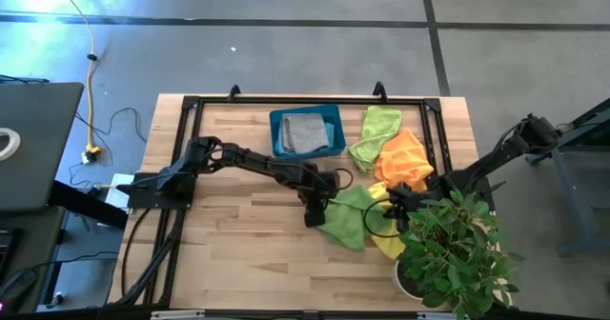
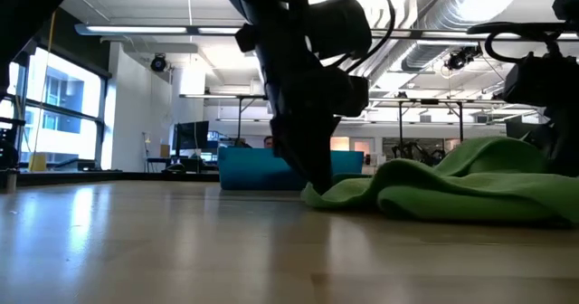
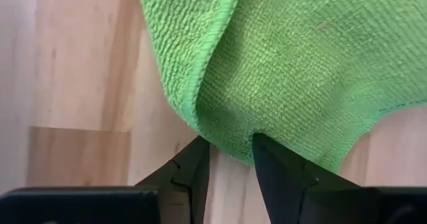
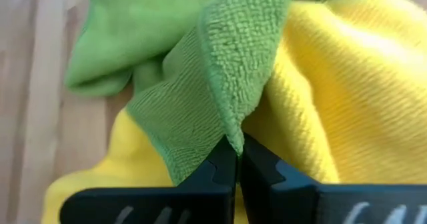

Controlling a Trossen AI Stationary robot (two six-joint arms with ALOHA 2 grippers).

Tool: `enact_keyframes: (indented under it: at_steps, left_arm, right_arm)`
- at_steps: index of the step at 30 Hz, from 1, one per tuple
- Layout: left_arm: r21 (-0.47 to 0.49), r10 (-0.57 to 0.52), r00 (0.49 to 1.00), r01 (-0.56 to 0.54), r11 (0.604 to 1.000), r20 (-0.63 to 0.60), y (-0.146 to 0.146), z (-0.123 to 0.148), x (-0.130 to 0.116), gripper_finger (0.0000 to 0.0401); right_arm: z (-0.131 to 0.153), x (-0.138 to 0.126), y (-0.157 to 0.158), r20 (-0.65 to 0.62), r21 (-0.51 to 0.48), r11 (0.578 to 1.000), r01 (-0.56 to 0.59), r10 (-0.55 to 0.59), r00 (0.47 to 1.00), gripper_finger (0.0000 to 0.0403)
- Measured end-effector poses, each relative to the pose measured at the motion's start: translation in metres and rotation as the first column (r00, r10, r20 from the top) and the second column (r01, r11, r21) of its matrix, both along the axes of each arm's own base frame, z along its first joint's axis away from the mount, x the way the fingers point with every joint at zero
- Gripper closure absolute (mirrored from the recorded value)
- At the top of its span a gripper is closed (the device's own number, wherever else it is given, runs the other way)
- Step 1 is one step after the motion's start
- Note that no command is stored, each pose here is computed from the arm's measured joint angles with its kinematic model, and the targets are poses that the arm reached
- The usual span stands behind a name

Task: Fold microfiber towels
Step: Fold the bottom left green microfiber cloth

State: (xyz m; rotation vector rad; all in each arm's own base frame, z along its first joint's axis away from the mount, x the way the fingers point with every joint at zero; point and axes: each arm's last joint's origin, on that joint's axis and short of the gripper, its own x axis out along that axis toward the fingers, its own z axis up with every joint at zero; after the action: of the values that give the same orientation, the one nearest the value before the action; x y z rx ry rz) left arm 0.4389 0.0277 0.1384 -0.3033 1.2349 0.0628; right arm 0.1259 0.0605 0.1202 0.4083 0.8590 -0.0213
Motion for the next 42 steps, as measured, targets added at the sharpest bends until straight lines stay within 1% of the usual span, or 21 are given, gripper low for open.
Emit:
enact_keyframes:
  at_steps: [3,8,10,14,16,17,20,22,24,26,28,31,32,34,35,37,40,42]
  left_arm:
    - [0.002,-0.001,1.000,0.001,1.000,0.010,-0.004,0.000,0.001,0.0316]
    - [0.039,0.000,1.000,0.000,0.999,0.007,-0.009,0.000,0.002,0.0381]
    - [0.042,0.005,1.000,-0.005,0.999,0.006,-0.012,0.000,0.002,0.0395]
    - [0.062,0.011,1.000,-0.010,0.998,-0.007,-0.015,0.003,0.000,0.0394]
    - [0.076,0.014,1.000,-0.013,0.997,-0.014,-0.016,0.009,-0.001,0.0398]
    - [0.092,0.019,0.999,-0.016,0.996,-0.037,-0.015,0.014,-0.003,0.0399]
    - [0.167,0.038,0.998,-0.028,0.986,-0.056,-0.016,0.031,-0.003,0.0397]
    - [0.220,0.048,0.991,-0.020,0.975,-0.121,-0.017,0.042,-0.009,0.0398]
    - [0.270,0.040,0.994,-0.010,0.963,-0.105,-0.017,0.056,-0.006,0.0400]
    - [0.307,0.039,0.988,0.009,0.952,-0.149,-0.018,0.071,-0.013,0.0399]
    - [0.352,0.036,0.989,0.015,0.936,-0.140,-0.019,0.084,-0.012,0.0399]
    - [0.434,0.042,0.979,0.049,0.899,-0.198,-0.022,0.102,-0.019,0.0400]
    - [0.468,0.042,0.981,0.053,0.882,-0.190,-0.022,0.108,-0.018,0.0400]
    - [0.533,0.048,0.973,0.083,0.842,-0.227,-0.023,0.119,-0.022,0.0400]
    - [0.563,0.054,0.969,0.095,0.821,-0.242,-0.024,0.125,-0.024,0.0400]
    - [0.617,0.065,0.970,0.097,0.781,-0.234,-0.025,0.136,-0.025,0.0400]
    - [0.659,0.091,0.966,0.095,0.746,-0.242,-0.025,0.151,-0.030,0.0400]
    - [0.683,0.110,0.964,0.089,0.725,-0.242,-0.027,0.161,-0.033,0.0400]
  right_arm:
    - [0.000,0.000,-0.001,0.014,-0.026,0.999,0.026,-0.026,1.000,0.0403]
    - [0.001,0.001,-0.003,0.047,-0.082,0.993,0.085,-0.081,0.996,0.0403]
    - [0.001,0.001,-0.004,0.062,-0.104,0.989,0.109,-0.103,0.993,0.0403]
    - [0.002,0.002,-0.006,0.092,-0.163,0.977,0.135,-0.121,0.988,0.0403]
    - [0.002,0.002,-0.007,0.104,-0.187,0.972,0.143,-0.125,0.987,0.0403]
    - [0.004,0.003,-0.006,0.110,-0.203,0.969,0.138,-0.118,0.987,0.0403]
    - [0.015,0.009,-0.004,0.153,-0.251,0.961,0.113,-0.076,0.985,0.0403]
    - [0.025,0.014,-0.002,0.172,-0.294,0.952,0.086,-0.036,0.985,0.0403]
    - [0.037,0.018,0.000,0.184,-0.349,0.934,0.080,-0.016,0.983,0.0403]
    - [0.051,0.022,0.000,0.180,-0.403,0.911,0.084,-0.011,0.984,0.0403]
    - [0.063,0.023,0.000,0.158,-0.456,0.886,0.088,-0.017,0.987,0.0403]
    - [0.081,0.025,-0.001,0.138,-0.513,0.851,0.111,-0.046,0.989,0.0403]
    - [0.086,0.025,-0.001,0.131,-0.531,0.839,0.117,-0.054,0.990,0.0403]
    - [0.097,0.027,-0.001,0.143,-0.563,0.815,0.135,-0.065,0.988,0.0403]
    - [0.103,0.028,-0.001,0.147,-0.588,0.797,0.136,-0.061,0.987,0.0403]
    - [0.115,0.031,-0.001,0.165,-0.631,0.763,0.139,-0.042,0.985,0.0403]
    - [0.130,0.034,-0.001,0.190,-0.687,0.710,0.152,-0.026,0.981,0.0403]
    - [0.140,0.038,-0.002,0.212,-0.708,0.686,0.168,-0.020,0.977,0.0403]
